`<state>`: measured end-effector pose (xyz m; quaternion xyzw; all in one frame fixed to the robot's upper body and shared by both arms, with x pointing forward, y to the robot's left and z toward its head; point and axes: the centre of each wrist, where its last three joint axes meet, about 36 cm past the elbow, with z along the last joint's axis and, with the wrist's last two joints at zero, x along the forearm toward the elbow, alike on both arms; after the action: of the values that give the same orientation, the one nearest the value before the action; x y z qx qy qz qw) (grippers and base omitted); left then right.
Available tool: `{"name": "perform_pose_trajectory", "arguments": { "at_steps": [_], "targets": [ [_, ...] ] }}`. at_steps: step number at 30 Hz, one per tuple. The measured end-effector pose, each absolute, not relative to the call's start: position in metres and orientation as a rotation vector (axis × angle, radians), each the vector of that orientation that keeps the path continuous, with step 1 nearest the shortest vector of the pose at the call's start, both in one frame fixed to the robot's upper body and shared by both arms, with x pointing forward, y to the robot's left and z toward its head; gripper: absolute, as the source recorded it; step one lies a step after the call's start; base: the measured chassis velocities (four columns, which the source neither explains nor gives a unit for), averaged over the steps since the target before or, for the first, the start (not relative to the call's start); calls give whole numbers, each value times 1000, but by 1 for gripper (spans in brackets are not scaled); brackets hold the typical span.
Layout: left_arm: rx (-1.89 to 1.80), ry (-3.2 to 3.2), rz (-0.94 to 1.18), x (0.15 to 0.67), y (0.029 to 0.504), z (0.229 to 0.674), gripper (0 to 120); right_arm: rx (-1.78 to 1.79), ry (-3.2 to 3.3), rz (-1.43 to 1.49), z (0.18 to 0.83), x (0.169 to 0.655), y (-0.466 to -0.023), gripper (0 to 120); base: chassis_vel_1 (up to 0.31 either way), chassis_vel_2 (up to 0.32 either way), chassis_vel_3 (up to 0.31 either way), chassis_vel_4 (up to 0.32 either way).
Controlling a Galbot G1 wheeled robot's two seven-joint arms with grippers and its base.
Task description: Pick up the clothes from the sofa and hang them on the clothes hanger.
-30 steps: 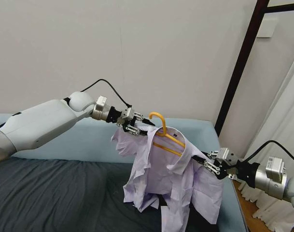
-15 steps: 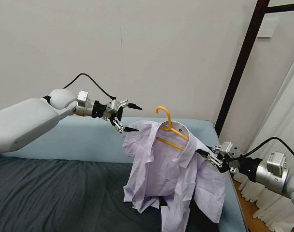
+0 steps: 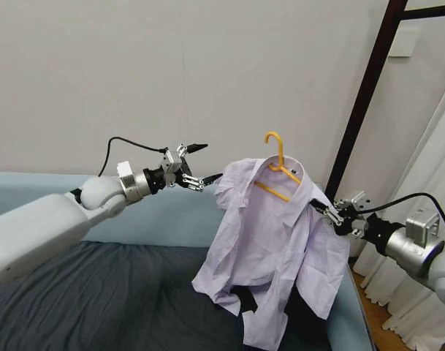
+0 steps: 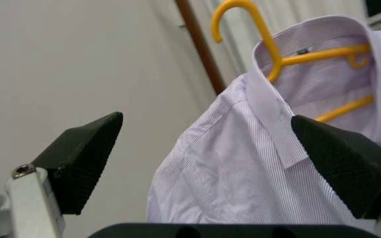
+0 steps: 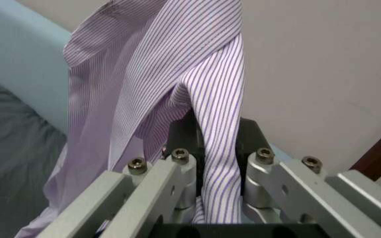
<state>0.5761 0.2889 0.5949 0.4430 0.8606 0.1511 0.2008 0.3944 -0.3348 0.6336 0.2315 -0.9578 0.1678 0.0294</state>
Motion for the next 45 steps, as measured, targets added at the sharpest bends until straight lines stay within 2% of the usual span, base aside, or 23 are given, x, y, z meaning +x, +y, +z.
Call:
{"name": "perform_pose_trajectory", "arguments": {
  "at_steps": [1, 5, 6, 9, 13, 15, 17, 24, 27, 29, 32, 33, 35, 37, 40, 41, 45],
  "targets": [
    [1238, 2405, 422, 576, 289, 595, 100, 714, -2954, 517, 634, 394, -335, 8, 0, 0, 0, 0],
    [1056, 2552, 276, 517, 227, 569, 99, 692, -2972, 523, 629, 393, -330, 8, 0, 0, 0, 0],
    [1056, 2552, 276, 517, 227, 569, 99, 692, -2972, 523, 629, 393, -330, 8, 0, 0, 0, 0],
    [1010, 2617, 212, 497, 200, 562, 92, 716, -2969, 520, 627, 389, -324, 8, 0, 0, 0, 0],
    [951, 2670, 225, 492, 182, 551, 84, 739, -2971, 510, 627, 385, -318, 8, 0, 0, 0, 0],
    [944, 2681, 236, 493, 180, 548, 84, 740, -2972, 508, 628, 384, -318, 8, 0, 0, 0, 0],
    [951, 2697, 242, 493, 175, 543, 89, 740, -2973, 505, 627, 384, -318, 8, 0, 0, 0, 0],
    [985, 2706, 225, 498, 162, 534, 86, 745, -2972, 498, 627, 384, -316, 8, 0, 0, 0, 0],
    [1002, 2703, 195, 501, 156, 534, 71, 752, -2971, 496, 627, 382, -315, 8, 0, 0, 0, 0],
    [1008, 2700, 188, 502, 155, 534, 68, 754, -2971, 496, 628, 382, -315, 8, 0, 0, 0, 0],
    [1029, 2694, 171, 502, 152, 535, 55, 760, -2972, 495, 630, 381, -314, 8, 0, 0, 0, 0],
    [1029, 2694, 171, 502, 152, 535, 55, 760, -2972, 495, 630, 381, -314, 8, 0, 0, 0, 0],
    [1039, 2687, 177, 503, 153, 535, 43, 764, -2972, 494, 631, 380, -313, 8, 0, 0, 0, 0],
    [1036, 2687, 180, 504, 154, 535, 39, 764, -2973, 493, 631, 380, -313, 8, 0, 0, 0, 0],
    [1034, 2682, 179, 505, 155, 535, 25, 764, -2976, 494, 632, 380, -313, 8, 0, 0, 0, 0],
    [1034, 2682, 179, 505, 155, 535, 25, 764, -2976, 494, 632, 380, -313, 8, 0, 0, 0, 0],
    [1038, 2672, 178, 505, 154, 537, 7, 761, -2979, 501, 634, 381, -313, 8, 0, 0, 0, 0]
  ]
}}
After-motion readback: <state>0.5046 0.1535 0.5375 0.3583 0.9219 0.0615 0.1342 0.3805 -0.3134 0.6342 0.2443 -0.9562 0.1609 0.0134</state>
